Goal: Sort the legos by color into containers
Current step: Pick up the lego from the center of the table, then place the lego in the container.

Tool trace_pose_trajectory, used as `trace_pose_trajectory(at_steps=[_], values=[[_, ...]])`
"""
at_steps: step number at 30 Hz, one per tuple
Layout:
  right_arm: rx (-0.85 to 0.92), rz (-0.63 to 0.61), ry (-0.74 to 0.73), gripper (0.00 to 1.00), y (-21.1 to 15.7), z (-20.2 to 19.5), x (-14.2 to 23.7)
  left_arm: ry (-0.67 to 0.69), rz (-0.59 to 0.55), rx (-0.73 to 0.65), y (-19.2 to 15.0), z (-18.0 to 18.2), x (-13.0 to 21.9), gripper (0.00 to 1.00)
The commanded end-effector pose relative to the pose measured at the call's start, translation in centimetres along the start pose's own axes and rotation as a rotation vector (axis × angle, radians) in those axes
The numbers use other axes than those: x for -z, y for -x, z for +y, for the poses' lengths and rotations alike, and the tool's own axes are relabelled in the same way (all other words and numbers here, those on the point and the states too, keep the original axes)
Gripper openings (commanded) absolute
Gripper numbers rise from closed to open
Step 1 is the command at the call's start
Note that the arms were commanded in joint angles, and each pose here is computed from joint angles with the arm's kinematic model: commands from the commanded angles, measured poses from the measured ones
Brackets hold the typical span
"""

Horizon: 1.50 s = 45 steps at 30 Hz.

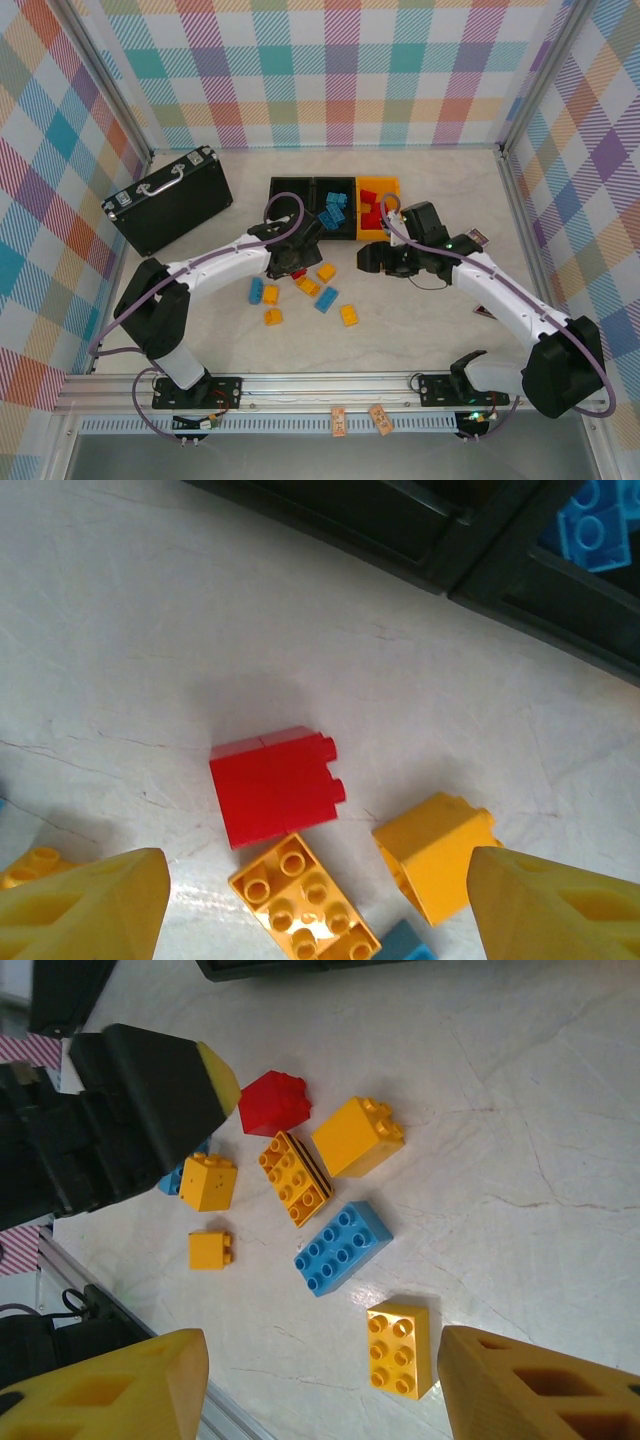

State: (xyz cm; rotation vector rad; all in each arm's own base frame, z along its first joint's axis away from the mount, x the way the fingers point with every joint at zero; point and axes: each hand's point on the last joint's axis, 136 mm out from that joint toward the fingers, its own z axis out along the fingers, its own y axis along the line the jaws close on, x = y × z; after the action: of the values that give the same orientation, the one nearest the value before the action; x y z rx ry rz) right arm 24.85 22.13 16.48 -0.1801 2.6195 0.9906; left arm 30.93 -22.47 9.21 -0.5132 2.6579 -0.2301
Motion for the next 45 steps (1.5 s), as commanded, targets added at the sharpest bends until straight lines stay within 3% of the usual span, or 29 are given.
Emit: trace_pose_trajectory(at_steps=[1, 8, 13, 23, 32, 45], values=[[0.040, -0.014, 0.027, 0.62, 0.7, 1.1, 0.4, 0.076, -0.024, -0.008, 0.0, 1.2, -1.6, 0.78], [0.036, -0.018, 0.004, 0.62, 0.4, 0.6, 0.6, 0.126, -0.008, -0.039, 0.0, 1.5, -4.3, 0.77], [0.034, -0.029, -0.013, 0.61, 0.2, 0.2, 0.7, 0.145, 0.006, -0.041, -0.2, 1.9, -5.9, 0.69], [0.026, -0.035, -0.019, 0.61, 0.4, 0.0, 0.6, 0.137, 0.008, -0.074, 0.4, 1.3, -5.5, 0.33], [0.018, -0.065, -0.032, 0.61, 1.0, -0.2, 0.7, 0.021, 0.000, -0.144, 2.1, -2.3, -2.0, 0.32], [-0.107, -0.184, -0.122, 0.61, 1.9, -3.5, 3.7, -0.210, -0.003, -0.251, 4.0, -13.1, 1.1, 0.33]])
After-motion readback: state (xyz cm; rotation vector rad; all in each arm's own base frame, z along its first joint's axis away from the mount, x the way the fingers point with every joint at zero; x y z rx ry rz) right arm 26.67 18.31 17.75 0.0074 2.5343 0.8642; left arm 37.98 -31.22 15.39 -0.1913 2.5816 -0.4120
